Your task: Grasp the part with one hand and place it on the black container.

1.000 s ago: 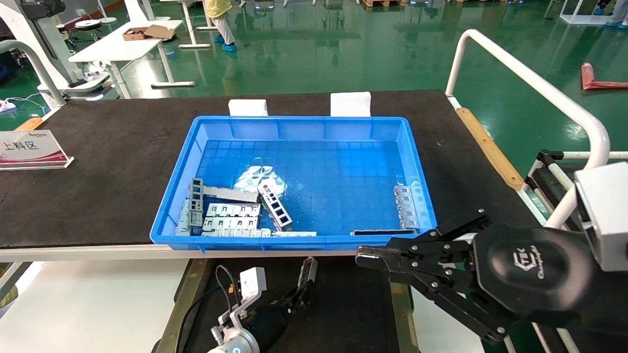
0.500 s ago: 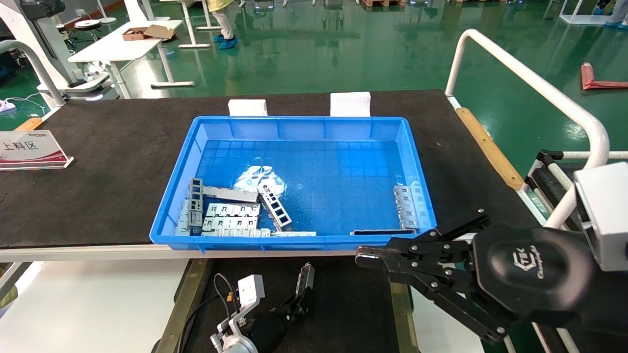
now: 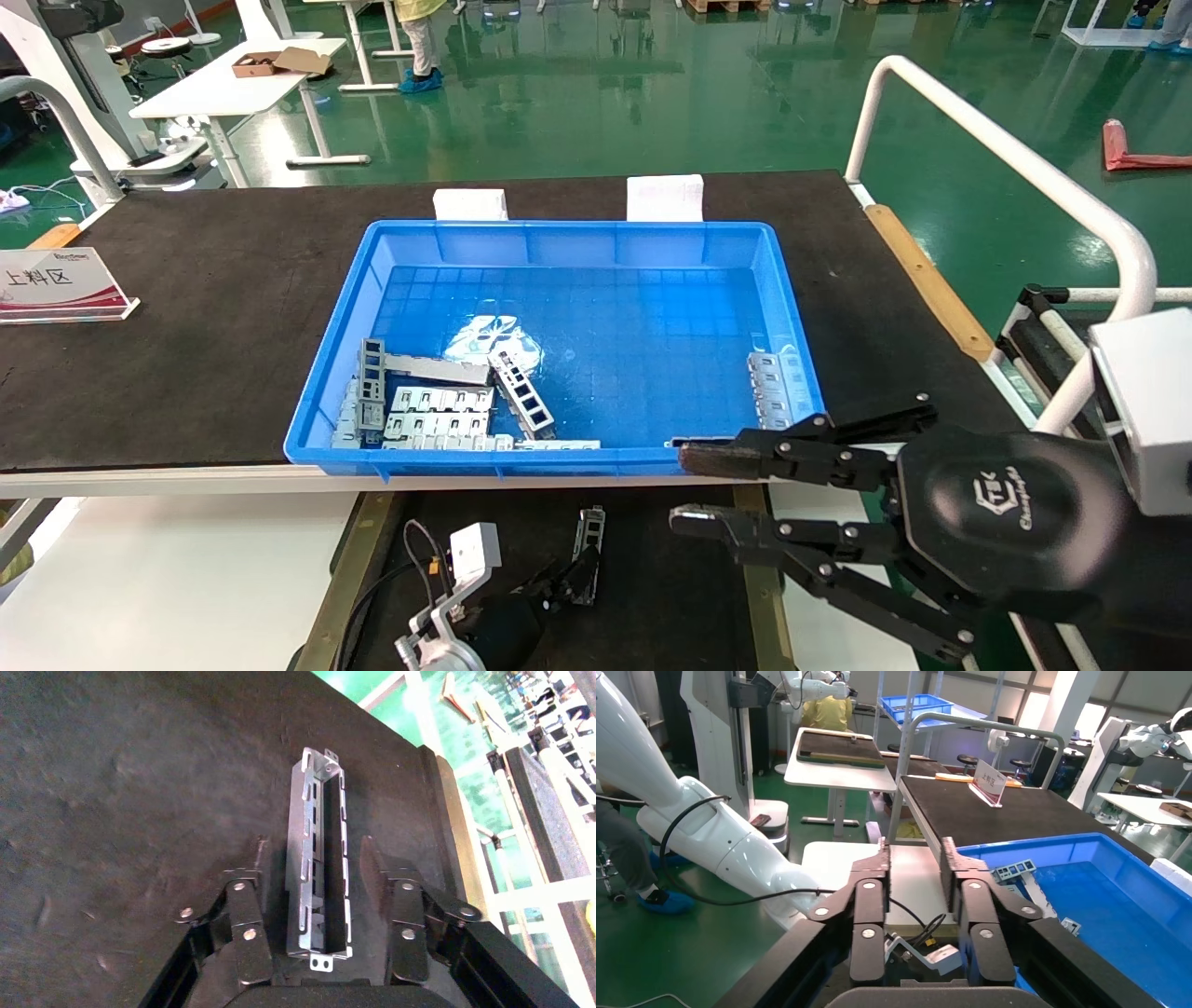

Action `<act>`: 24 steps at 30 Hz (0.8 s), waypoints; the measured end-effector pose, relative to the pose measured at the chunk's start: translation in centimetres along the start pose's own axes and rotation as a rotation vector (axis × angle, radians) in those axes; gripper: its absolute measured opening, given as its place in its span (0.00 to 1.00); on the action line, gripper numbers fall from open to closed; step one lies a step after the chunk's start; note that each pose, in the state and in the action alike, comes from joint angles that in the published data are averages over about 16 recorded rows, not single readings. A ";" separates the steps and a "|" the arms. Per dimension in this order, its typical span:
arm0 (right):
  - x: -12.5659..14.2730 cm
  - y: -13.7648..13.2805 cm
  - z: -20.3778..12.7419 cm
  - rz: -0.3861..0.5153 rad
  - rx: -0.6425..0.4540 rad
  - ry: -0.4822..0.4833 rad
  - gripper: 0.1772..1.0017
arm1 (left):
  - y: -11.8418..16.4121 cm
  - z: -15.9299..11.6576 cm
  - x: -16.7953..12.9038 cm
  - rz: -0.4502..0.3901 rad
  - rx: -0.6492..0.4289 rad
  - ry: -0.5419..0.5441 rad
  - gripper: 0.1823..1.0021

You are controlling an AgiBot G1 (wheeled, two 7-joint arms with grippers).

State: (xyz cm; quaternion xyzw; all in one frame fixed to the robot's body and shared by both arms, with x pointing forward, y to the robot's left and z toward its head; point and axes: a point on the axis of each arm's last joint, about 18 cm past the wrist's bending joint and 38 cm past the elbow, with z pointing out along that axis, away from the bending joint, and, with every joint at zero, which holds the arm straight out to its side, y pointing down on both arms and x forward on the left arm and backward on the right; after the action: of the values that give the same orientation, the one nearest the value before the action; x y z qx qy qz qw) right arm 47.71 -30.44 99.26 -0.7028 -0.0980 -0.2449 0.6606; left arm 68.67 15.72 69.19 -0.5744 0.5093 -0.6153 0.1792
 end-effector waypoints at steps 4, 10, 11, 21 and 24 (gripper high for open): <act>0.0 0.0 0.0 0.000 0.000 0.000 0.21 | -0.7 -1.1 0.1 0.069 -0.007 0.033 0.43; 0.0 0.0 0.0 0.000 0.000 0.000 0.35 | -1.6 -3.6 0.5 0.216 -0.036 0.108 0.58; 0.0 0.0 0.0 0.000 0.000 0.000 0.38 | -1.7 -4.1 0.6 0.241 -0.043 0.122 0.61; 0.0 0.0 0.0 0.000 0.000 0.000 0.66 | -4.1 -9.2 1.2 0.453 -0.101 0.258 0.84; 0.0 0.0 0.0 0.000 0.000 0.000 0.74 | -5.1 -10.5 1.2 0.496 -0.109 0.292 0.89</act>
State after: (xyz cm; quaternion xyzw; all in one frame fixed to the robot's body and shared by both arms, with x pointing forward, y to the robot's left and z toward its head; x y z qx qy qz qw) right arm 47.71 -30.44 99.26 -0.7028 -0.0980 -0.2449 0.6606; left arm 60.83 21.30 75.98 -0.3465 0.6870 -0.6004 0.2180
